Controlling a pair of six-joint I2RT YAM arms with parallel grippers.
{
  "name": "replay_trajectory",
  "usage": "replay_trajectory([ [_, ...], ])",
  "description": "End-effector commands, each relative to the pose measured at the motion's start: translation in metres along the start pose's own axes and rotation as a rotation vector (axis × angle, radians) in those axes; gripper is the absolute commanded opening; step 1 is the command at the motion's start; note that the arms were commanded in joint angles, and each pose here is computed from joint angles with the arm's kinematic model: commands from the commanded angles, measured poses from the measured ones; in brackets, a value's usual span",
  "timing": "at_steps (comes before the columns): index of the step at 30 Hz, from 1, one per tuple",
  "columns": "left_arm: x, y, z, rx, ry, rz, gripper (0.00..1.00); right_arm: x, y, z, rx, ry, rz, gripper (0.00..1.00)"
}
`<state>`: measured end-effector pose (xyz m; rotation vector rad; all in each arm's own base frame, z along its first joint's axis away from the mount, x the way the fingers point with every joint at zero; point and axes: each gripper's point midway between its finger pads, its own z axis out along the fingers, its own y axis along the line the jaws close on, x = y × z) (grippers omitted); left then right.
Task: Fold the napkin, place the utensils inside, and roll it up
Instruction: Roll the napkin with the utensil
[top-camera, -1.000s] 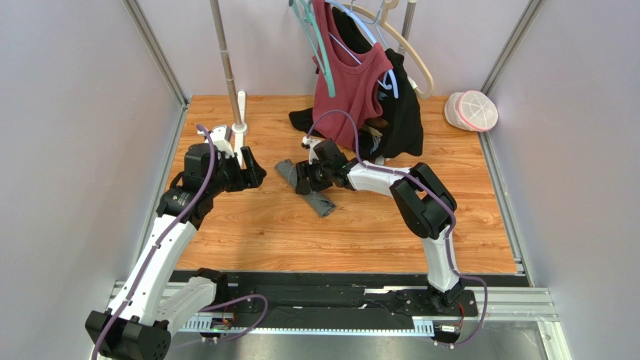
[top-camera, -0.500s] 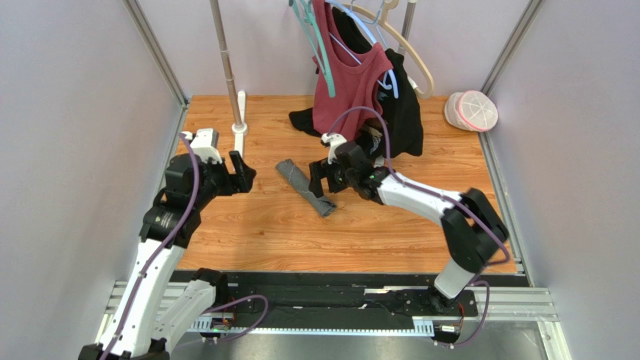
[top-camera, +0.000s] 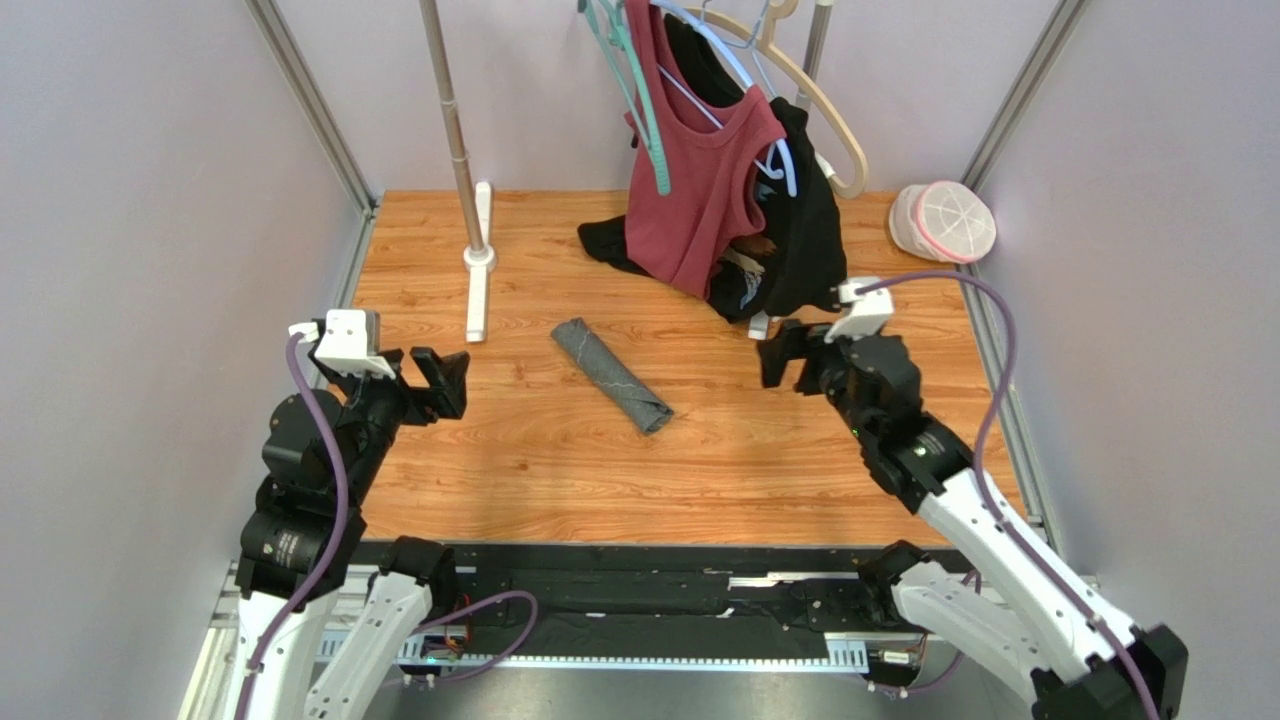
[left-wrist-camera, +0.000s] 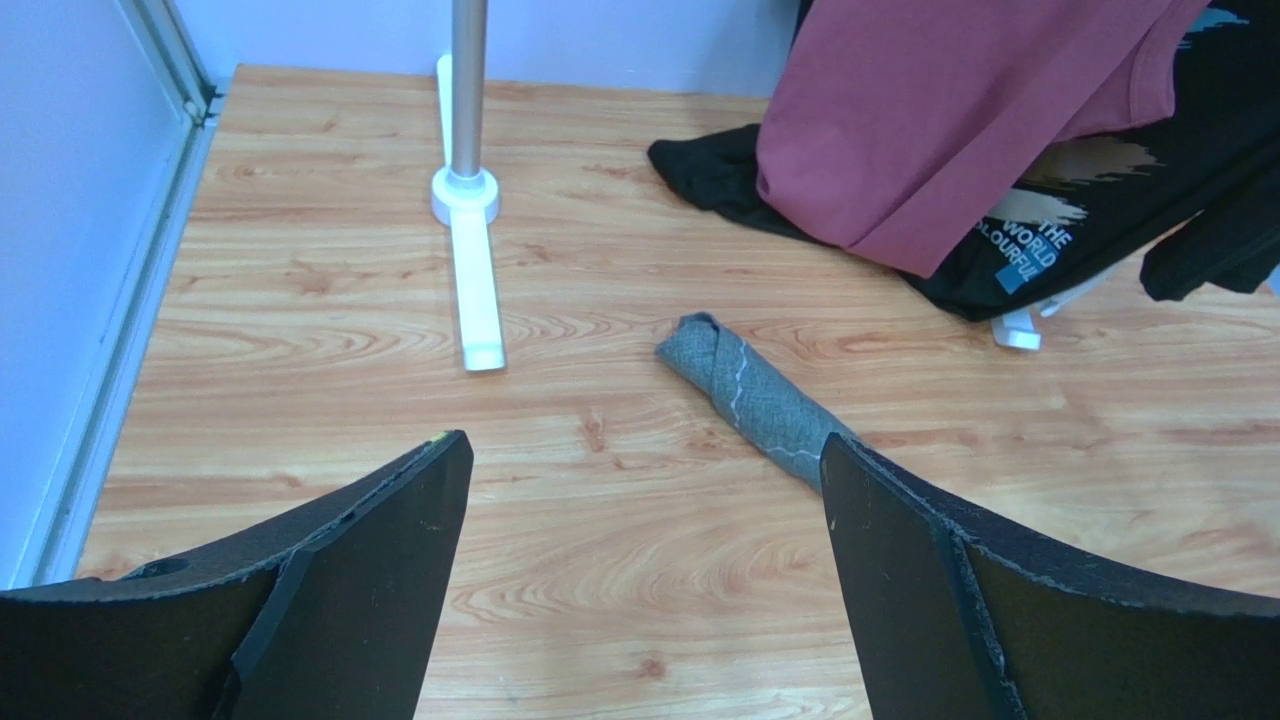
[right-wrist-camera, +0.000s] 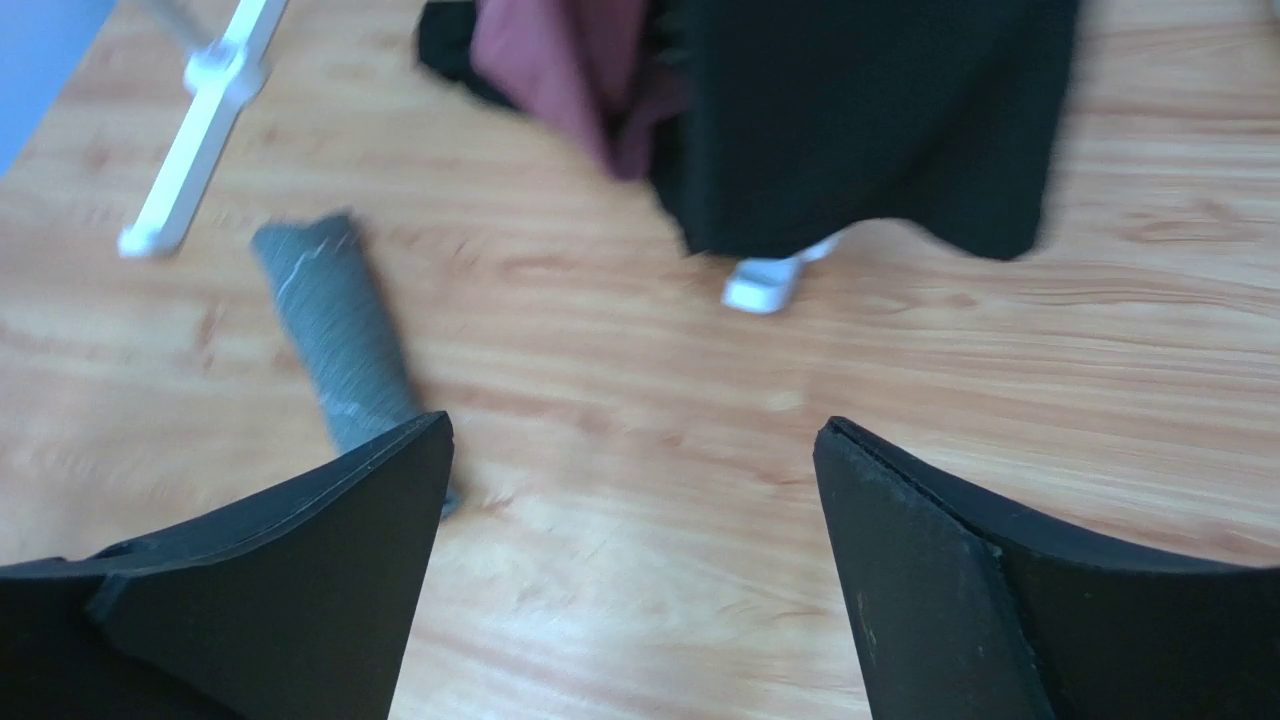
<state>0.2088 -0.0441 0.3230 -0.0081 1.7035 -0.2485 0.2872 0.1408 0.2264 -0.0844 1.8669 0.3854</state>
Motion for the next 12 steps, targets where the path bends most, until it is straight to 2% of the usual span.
replay_trajectory([
  [1,0.005,0.008,0.002,-0.028,-0.013,0.027,0.95,-0.009,-0.039,-0.013,0.142,-0.07,0.014,0.96],
  [12,0.008,0.019,-0.002,-0.087,-0.024,0.015,0.99,-0.014,-0.052,-0.016,0.181,-0.134,0.025,0.96],
])
